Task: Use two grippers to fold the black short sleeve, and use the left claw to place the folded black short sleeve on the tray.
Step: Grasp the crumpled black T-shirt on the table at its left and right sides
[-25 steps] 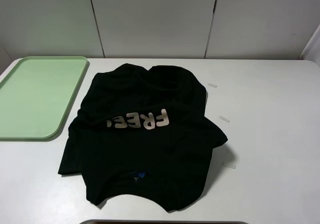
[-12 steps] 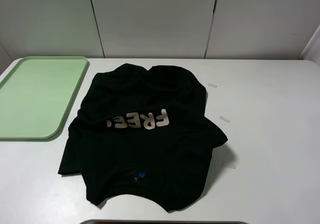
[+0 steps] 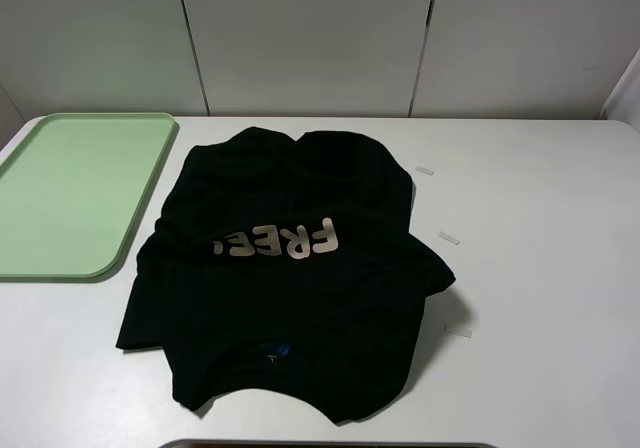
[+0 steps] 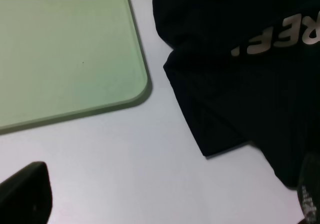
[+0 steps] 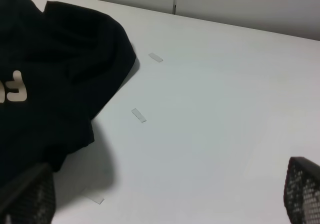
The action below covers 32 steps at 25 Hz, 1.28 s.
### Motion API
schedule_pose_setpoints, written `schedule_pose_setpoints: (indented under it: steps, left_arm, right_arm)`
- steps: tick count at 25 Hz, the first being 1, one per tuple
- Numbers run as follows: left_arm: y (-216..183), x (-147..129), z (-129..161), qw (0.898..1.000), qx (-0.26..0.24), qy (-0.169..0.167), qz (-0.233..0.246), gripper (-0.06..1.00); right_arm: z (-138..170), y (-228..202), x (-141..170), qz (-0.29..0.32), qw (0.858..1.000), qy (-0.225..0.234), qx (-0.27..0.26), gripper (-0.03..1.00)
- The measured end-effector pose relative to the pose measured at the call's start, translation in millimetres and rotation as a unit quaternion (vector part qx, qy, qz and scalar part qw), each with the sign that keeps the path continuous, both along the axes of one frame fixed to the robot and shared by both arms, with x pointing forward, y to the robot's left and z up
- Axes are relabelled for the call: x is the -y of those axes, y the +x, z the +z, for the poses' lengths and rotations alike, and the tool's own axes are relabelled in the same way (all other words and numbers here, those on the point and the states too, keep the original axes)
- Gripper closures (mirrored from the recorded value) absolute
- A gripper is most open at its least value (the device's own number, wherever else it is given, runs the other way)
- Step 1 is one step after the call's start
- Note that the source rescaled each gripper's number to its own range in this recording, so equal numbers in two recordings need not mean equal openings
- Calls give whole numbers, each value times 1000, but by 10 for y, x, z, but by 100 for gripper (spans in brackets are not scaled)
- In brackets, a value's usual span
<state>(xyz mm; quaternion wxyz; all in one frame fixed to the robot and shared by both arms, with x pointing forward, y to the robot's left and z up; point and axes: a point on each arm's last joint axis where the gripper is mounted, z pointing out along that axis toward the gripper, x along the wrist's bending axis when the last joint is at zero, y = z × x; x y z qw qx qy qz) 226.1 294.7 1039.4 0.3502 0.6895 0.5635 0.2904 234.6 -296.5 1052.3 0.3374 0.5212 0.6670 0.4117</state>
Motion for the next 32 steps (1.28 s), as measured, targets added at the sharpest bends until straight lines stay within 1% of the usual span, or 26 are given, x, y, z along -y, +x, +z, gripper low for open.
schedule_pose_setpoints:
  steps: [24, 29, 32]
  left_arm:
    - [0, 1, 0, 1000, 0, 0, 0, -4]
    - [-3, 20, 1, 1000, -1, -10, -6, -4]
    - [-3, 47, 10, 1000, 2, -24, -16, -4]
  right_arm:
    - [0, 0, 0, 0, 1000, 0, 0, -3]
    - [0, 2, 8, -15, 1000, 21, -5, -3]
    - [6, -1, 7, -8, 1000, 8, 0, -3]
